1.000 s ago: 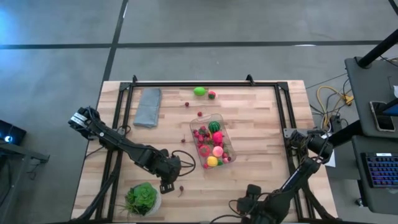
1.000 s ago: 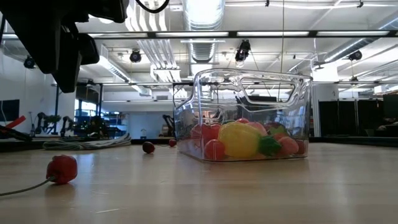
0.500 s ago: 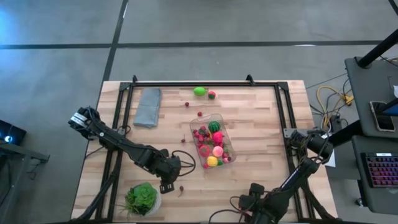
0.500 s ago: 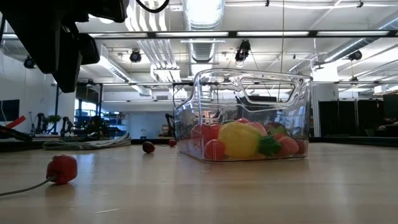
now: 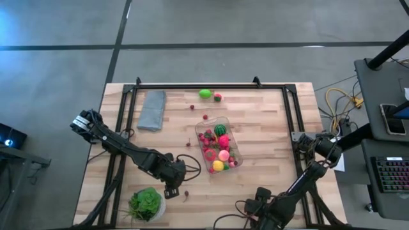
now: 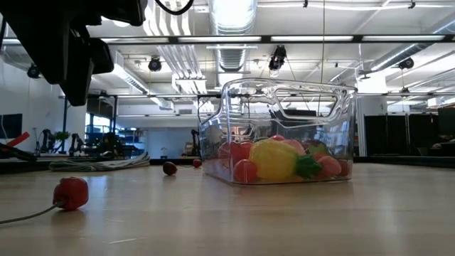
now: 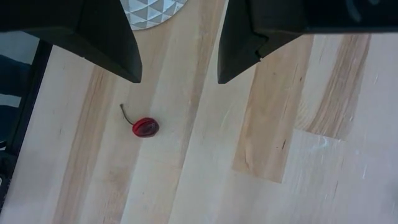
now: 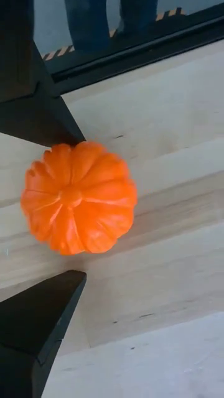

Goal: Pick and placing Produce into tupperware
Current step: Put the orange pumpkin into the transparent bin

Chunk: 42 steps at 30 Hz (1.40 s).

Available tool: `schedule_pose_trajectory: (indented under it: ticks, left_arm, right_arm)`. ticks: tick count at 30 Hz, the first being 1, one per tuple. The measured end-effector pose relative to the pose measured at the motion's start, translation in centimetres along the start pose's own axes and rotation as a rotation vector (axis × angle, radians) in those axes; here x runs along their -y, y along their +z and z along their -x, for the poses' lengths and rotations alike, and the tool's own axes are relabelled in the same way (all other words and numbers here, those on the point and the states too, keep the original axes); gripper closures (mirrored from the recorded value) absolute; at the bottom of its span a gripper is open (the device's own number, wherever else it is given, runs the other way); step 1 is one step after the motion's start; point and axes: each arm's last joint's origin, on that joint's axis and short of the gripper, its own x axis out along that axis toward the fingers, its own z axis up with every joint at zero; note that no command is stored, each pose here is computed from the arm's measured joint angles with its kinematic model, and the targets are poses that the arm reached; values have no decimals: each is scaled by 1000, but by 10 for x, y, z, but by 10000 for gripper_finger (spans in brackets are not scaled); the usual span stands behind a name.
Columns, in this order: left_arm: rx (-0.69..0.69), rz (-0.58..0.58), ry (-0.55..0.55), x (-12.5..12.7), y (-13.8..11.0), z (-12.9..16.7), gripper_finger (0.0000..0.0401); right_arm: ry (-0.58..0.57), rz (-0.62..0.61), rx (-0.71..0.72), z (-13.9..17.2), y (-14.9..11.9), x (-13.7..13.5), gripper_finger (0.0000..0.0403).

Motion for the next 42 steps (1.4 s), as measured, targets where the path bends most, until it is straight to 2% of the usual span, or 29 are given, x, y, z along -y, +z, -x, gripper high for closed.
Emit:
schedule_pose_trajectory:
  ticks: [9,18,24,28,32,37,42]
  left_arm:
    - [0,0,0,0,0,0,205]
    - [0,-1,1,0,0,0,205]
    - [0,-2,0,0,0,0,205]
    - [0,-3,0,0,0,0,205]
    - [2,-2,2,0,0,0,205]
    - [4,-3,5,0,0,0,205]
    - [18,-3,18,-1,1,0,205]
  right_arm:
    - [-8,-37,-9,-2,11,5,79]
    - [-20,-19,-19,-3,13,7,152]
    - [-6,-57,-12,2,17,8,154]
    - [-10,-132,71,21,25,14,143]
    - [-56,-230,198,52,36,30,150]
    - [-96,-323,371,101,59,63,154]
    - [-83,-393,508,137,97,102,142]
